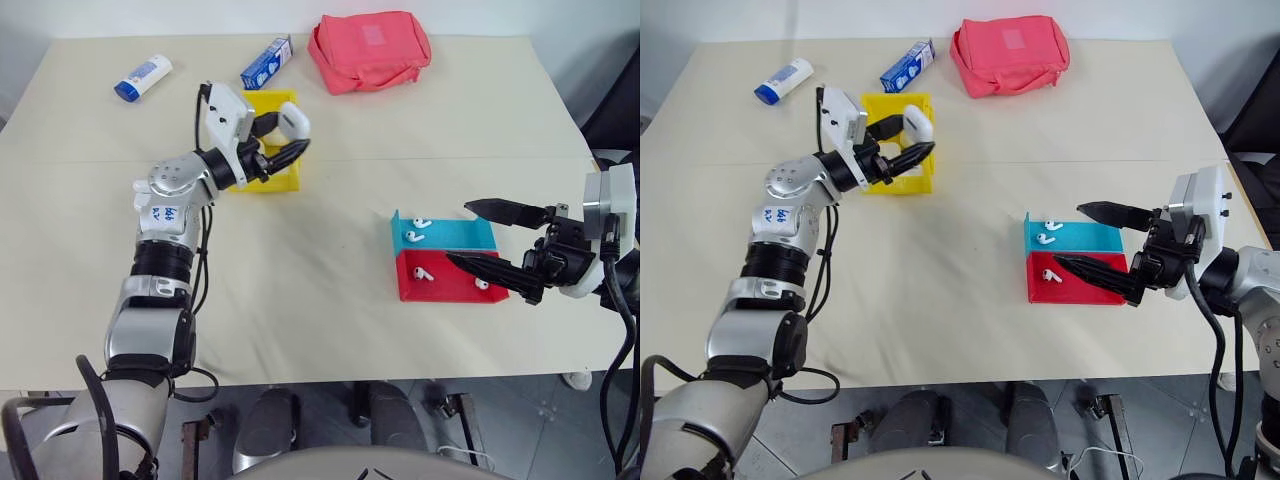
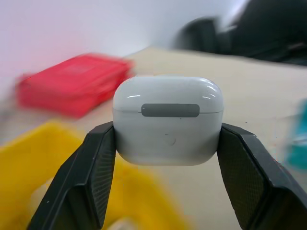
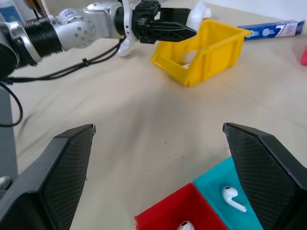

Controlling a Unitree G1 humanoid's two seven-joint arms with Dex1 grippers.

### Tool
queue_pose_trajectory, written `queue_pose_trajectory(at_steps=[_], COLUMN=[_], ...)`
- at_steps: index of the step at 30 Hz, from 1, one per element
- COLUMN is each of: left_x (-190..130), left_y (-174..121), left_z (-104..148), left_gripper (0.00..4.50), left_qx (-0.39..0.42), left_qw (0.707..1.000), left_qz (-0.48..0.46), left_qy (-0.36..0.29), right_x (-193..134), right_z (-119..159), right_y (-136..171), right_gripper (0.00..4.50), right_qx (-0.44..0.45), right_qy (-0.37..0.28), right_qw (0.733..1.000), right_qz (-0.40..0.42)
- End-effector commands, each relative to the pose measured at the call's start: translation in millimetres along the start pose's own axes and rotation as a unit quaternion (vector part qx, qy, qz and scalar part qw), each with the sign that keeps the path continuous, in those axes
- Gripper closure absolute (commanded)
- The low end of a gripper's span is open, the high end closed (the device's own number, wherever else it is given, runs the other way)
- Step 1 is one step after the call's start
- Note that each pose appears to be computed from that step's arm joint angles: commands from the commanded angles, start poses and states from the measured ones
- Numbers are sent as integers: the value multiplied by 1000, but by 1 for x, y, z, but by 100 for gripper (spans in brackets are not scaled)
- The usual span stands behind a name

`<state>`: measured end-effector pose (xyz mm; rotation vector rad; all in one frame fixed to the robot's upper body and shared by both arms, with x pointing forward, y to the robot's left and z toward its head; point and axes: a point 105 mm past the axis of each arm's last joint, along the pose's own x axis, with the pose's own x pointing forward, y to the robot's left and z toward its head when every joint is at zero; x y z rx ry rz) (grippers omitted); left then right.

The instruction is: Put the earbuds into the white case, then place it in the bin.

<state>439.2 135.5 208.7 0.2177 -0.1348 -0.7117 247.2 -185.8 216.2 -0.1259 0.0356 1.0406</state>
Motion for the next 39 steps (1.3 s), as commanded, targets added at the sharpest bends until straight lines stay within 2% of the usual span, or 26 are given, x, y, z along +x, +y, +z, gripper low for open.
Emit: queue_pose_trajectory(at_steps=[1, 3, 8, 9, 14, 17, 24, 27, 29, 34, 39], left_x=[3, 4, 5, 4, -20, -38, -114, -144, -154, -170, -172], left_y=[21, 22, 14, 13, 5, 1, -15, -13, -11, -14, -20], left_z=[-2, -6, -3, 1, 32, 38, 21, 7, 0, -12, -9], left_gripper=[172, 172, 13, 2, 2, 2, 2, 2, 2, 2, 2], left_qx=[22, 17, 18, 23, 59, 59, 31, 14, 18, -5, -9], left_qw=[998, 998, 999, 999, 993, 989, 974, 976, 979, 979, 978], left_qz=[54, 51, 7, -3, -87, -117, -221, -215, -200, -203, -209], left_qy=[34, 43, 33, 24, -54, -66, -32, -17, -20, 3, -8], right_x=[4, 5, 4, 4, 2, 0, -18, -36, -44, -47, -45], right_z=[6, 7, 9, 9, 10, 9, -10, -34, -42, -37, -34], right_y=[2, 3, 1, 0, -2, -1, -10, -21, -27, -39, -44], right_gripper=[4, 4, 0, 0, 0, 0, 0, 0, 0, 0, 0], right_qx=[-20, -23, -26, -27, -30, -32, -32, -63, -71, -65, -62], right_qy=[-7, -6, 2, 3, 11, 20, 91, 165, 191, 161, 141], right_qw=[1000, 1000, 1000, 1000, 999, 999, 993, 982, 977, 983, 987], right_qz=[3, 5, 7, 8, 21, 33, 63, 61, 61, 54, 49])
